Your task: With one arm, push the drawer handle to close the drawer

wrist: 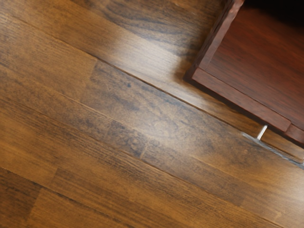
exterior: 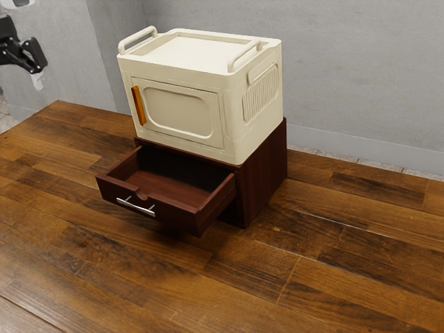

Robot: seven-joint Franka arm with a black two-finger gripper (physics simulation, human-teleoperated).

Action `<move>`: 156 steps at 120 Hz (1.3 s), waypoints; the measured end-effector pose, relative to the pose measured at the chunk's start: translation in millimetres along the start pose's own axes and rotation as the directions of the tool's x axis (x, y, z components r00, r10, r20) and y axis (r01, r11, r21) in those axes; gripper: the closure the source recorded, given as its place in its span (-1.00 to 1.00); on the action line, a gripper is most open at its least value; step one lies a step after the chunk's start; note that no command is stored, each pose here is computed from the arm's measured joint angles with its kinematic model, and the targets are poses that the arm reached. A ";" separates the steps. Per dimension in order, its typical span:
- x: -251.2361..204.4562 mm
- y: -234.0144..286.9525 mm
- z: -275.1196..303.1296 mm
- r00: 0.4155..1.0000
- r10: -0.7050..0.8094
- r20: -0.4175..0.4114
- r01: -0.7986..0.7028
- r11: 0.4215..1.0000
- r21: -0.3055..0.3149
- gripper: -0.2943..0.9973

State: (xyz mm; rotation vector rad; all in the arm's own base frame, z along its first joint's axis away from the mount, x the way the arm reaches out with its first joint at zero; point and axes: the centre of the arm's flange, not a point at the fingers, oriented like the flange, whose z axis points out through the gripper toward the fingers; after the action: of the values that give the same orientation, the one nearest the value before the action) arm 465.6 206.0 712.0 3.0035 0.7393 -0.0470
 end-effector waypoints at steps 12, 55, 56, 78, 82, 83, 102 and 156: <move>-10.8 5.0 -51.0 0.991 0.002 -0.136 -0.001 1.000 0.005 -0.54; -37.8 168.9 -16.4 0.957 0.283 -0.067 -0.278 0.958 0.074 0.16; -39.9 171.8 -15.2 0.955 0.290 -0.063 -0.285 0.956 0.076 0.19; -51.2 122.8 9.1 0.979 0.204 0.021 -0.206 0.973 0.105 0.51; -51.8 111.9 14.0 0.983 0.180 0.032 -0.182 0.977 0.110 0.54; -52.4 110.5 15.4 0.984 0.176 0.036 -0.179 0.977 0.112 0.54; -70.9 110.0 46.7 0.981 0.173 0.084 -0.183 0.974 0.136 0.62; -117.6 99.0 169.7 0.976 0.157 0.154 -0.183 0.967 0.177 0.67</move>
State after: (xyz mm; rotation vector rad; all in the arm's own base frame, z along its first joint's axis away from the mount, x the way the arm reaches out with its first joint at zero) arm 404.4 54.7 551.3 3.1898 0.4866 -0.3356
